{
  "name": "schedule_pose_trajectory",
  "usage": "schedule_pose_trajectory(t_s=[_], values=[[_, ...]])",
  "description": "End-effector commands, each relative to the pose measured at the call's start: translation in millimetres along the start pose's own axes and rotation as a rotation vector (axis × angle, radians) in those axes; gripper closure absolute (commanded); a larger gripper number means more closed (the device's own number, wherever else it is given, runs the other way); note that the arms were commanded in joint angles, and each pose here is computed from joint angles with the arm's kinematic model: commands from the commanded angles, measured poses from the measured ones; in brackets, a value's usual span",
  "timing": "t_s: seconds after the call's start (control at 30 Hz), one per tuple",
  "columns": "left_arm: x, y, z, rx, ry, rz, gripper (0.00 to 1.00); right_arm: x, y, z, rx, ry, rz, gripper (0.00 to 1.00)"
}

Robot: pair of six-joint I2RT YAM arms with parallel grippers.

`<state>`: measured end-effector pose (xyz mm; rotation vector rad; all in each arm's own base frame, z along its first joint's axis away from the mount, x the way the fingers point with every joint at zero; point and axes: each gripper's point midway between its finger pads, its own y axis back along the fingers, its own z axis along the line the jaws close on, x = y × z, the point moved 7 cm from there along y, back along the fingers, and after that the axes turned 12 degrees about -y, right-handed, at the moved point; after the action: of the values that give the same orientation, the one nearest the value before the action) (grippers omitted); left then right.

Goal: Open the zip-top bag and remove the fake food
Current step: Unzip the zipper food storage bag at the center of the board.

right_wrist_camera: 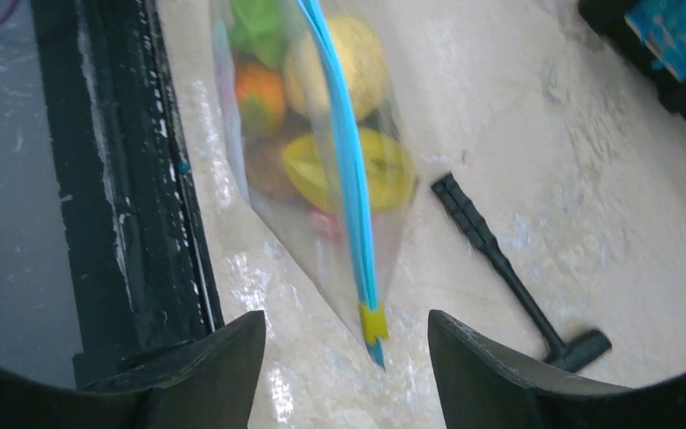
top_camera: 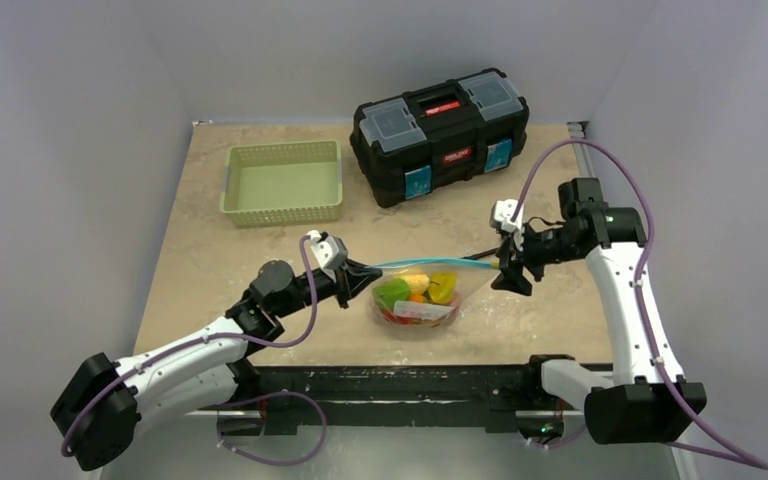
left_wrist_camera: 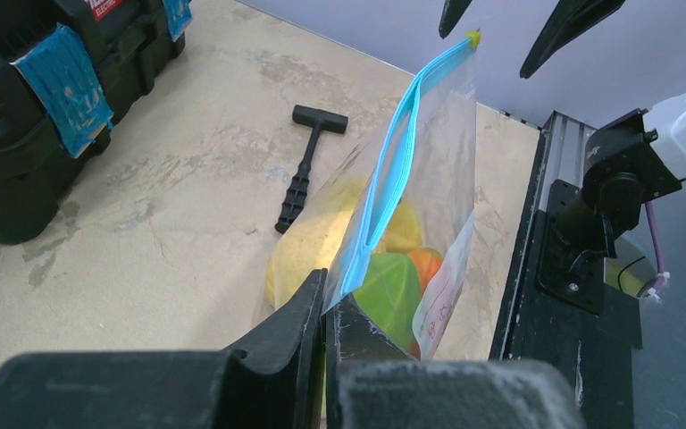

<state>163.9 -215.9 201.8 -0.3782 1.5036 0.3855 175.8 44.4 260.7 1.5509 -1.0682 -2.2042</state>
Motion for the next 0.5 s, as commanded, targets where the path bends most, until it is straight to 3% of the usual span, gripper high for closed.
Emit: schedule_pose_trajectory(t_s=[0.0, 0.27, 0.47], values=[[-11.7, -4.4, 0.9, 0.019, -0.024, -0.04, 1.0, -32.8, -4.3, 24.1, -0.114, 0.074, -0.073, 0.33], [-14.0, -5.6, -3.7, 0.064, -0.015, -0.036, 1.0, -79.9, -10.5, 21.4, -0.249, 0.089, -0.17, 0.32], [-16.5, -4.2, -5.7, 0.078, -0.007, -0.03, 1.0, -107.9, -21.2, 16.9, -0.303, 0.151, -0.172, 0.32]])
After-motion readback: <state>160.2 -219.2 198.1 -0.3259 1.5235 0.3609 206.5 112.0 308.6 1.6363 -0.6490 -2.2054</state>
